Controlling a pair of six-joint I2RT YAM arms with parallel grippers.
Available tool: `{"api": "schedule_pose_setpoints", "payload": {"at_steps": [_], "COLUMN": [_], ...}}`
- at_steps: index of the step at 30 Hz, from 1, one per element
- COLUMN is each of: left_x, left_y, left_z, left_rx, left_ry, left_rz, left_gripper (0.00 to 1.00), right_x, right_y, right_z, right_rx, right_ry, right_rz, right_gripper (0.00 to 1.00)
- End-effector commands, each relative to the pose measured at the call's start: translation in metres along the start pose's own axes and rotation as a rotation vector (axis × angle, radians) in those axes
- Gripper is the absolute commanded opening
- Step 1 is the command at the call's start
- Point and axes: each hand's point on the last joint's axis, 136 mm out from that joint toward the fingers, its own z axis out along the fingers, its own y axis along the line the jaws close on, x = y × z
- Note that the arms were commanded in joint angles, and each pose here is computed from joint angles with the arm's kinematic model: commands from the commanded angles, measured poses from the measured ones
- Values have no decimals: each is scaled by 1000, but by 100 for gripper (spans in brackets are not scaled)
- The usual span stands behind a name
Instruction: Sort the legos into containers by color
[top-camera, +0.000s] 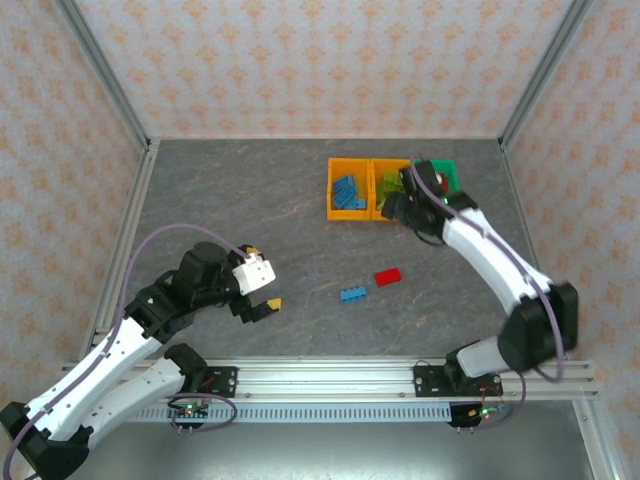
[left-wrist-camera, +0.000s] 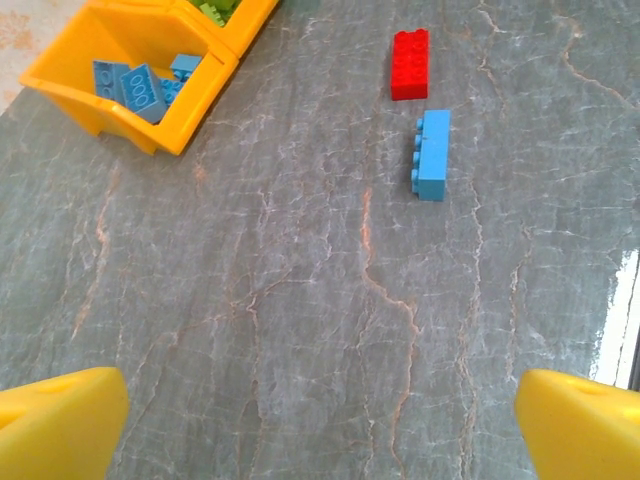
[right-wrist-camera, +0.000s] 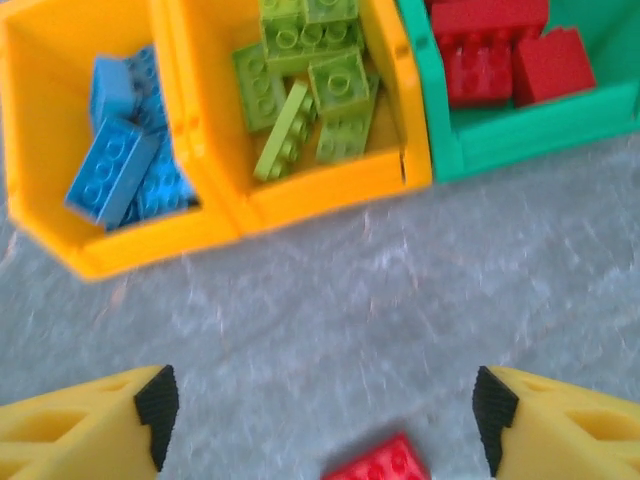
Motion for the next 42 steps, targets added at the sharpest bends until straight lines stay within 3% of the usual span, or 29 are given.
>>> {"api": "schedule_pose_setpoints", "payload": {"at_steps": [1,3,8,14,17,22,26,36,42], "left_x": [-8,-8,-7,-4,-3,-2,-2,-2,-2], "left_y": [-3,-5,-4,-2,-1,0,0,-1,-1], "left_z": [3,5,5,4,4,3,4,5,4], "left_rx": [39,54,51,26,20,10,10,22,19], "left_ry": [-31,-29,-26,-19,-16,-15,-17,-18,-17], "left_rz": [10,8,9,15,15,18,19,16,20], "left_gripper": [100,100,100,100,100,100,100,100,100], "right_x": [61,94,131,144,139,144,150,154,138], "right_y": [-20,-30,-40,-17,-24,-26,-30,-26,-22], "right_z": [14,19,29,48,61,75,84,84,77], "right_rx": [16,45,110,74,157,177,198,160,138], "right_ry": [106,160,261,366,384,426,470,460,390], "right_rz": [163,187,81,-202,-337,-443,-493,-425,-352], "right_gripper": [85,92,96,99,99,100,93,59,56]}}
